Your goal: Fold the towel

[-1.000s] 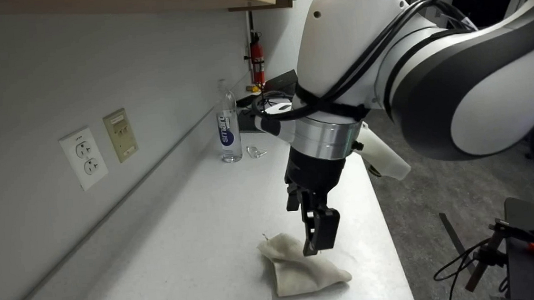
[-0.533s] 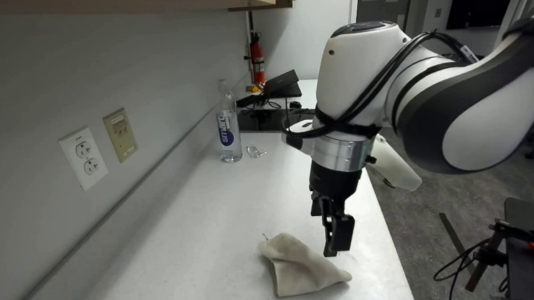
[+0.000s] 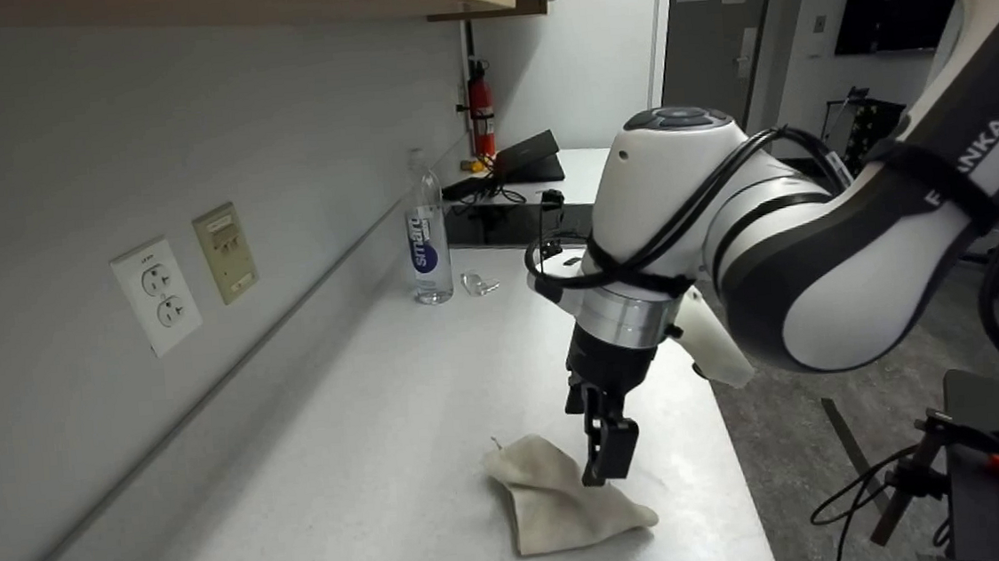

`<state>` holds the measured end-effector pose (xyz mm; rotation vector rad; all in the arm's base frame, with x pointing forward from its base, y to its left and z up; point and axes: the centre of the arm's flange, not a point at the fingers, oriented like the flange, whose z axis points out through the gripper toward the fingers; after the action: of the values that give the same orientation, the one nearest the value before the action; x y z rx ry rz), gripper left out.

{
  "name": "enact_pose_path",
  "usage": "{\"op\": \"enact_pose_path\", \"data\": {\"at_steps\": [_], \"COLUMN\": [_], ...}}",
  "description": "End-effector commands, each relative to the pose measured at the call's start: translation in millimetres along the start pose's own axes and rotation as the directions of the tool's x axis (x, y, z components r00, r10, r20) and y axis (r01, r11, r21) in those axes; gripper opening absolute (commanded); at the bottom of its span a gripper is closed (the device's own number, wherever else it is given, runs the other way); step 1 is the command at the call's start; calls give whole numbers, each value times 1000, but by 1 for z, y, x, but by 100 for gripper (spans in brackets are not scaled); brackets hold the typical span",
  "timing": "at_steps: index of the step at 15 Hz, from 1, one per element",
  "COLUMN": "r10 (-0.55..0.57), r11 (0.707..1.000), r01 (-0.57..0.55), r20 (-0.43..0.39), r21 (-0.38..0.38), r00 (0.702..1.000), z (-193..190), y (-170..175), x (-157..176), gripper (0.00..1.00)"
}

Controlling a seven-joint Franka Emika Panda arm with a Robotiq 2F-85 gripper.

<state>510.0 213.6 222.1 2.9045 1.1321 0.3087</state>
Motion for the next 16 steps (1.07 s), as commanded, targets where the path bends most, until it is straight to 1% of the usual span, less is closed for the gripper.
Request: {"op": "enact_pose_path", "data": {"at_steps": [1,4,9,12,16], "r10": [8,-10,-80,-97,-98], "r11": [1000,999,990,987,987], "r01": [-9,8,73,88,88], "r20": [-23,-39,-51,-59,-65], "r21": [-19,-42,-120,-133,-136], "r00": [1000,999,995,994,993], "z": [25,34,36,28,5], "y": [10,17,27,26,14], "x": [7,16,32,39,43], "gripper": [100,100,100,100,100]}}
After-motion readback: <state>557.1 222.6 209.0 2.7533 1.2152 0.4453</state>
